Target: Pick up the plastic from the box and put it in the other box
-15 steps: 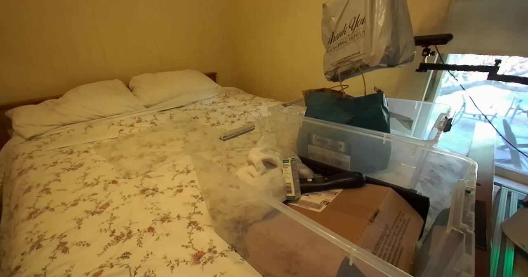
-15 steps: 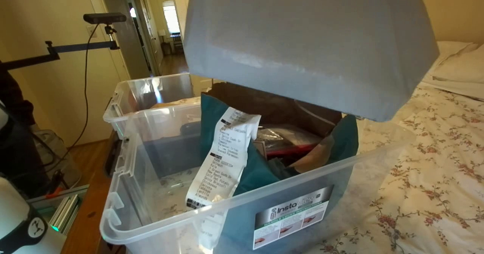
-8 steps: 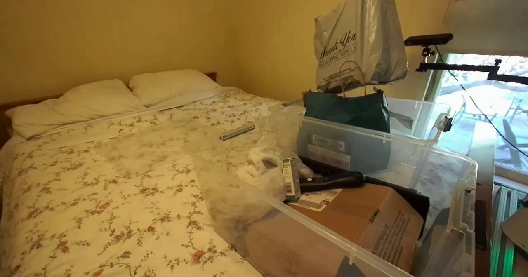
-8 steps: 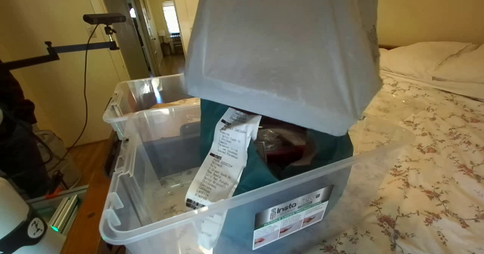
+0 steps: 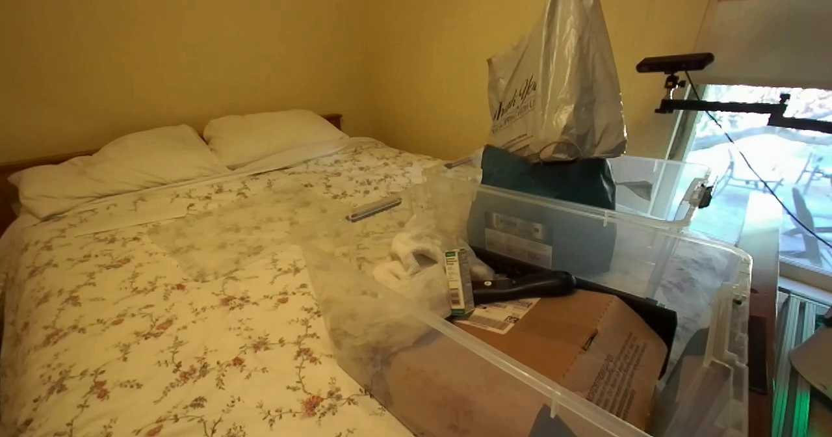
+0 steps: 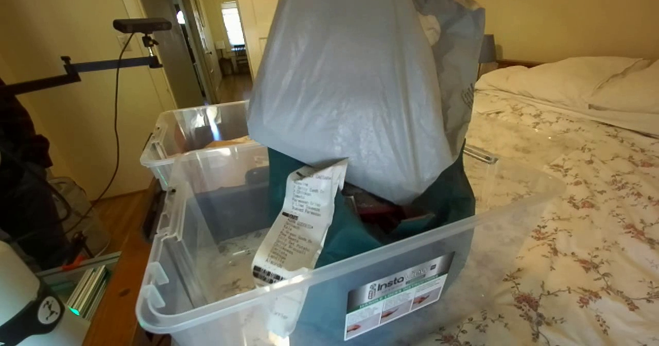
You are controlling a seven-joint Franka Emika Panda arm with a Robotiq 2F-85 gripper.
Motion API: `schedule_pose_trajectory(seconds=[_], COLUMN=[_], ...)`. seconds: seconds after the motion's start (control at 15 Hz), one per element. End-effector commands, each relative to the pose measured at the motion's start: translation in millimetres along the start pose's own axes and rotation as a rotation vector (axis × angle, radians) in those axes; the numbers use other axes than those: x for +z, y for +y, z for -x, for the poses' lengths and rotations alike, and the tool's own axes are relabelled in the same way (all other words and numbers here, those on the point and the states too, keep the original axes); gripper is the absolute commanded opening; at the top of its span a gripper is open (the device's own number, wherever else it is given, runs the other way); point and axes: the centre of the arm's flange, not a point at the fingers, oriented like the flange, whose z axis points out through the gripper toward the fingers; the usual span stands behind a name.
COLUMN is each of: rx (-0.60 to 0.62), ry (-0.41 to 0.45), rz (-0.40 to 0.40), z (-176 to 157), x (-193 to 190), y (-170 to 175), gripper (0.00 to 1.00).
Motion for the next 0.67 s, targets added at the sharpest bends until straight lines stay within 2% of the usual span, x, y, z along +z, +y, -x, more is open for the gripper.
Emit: schedule_pose_trajectory(seconds=[0.0, 0.33, 0.6], rx=[0.015, -0.041, -0.067], ry=[0.02, 0.025, 0.081], rz=[0.029, 0.03, 0.04], z=[-17, -30, -52], x=[19, 62, 95], y=[0, -16, -9], gripper=[0.0, 0.0, 0.0])
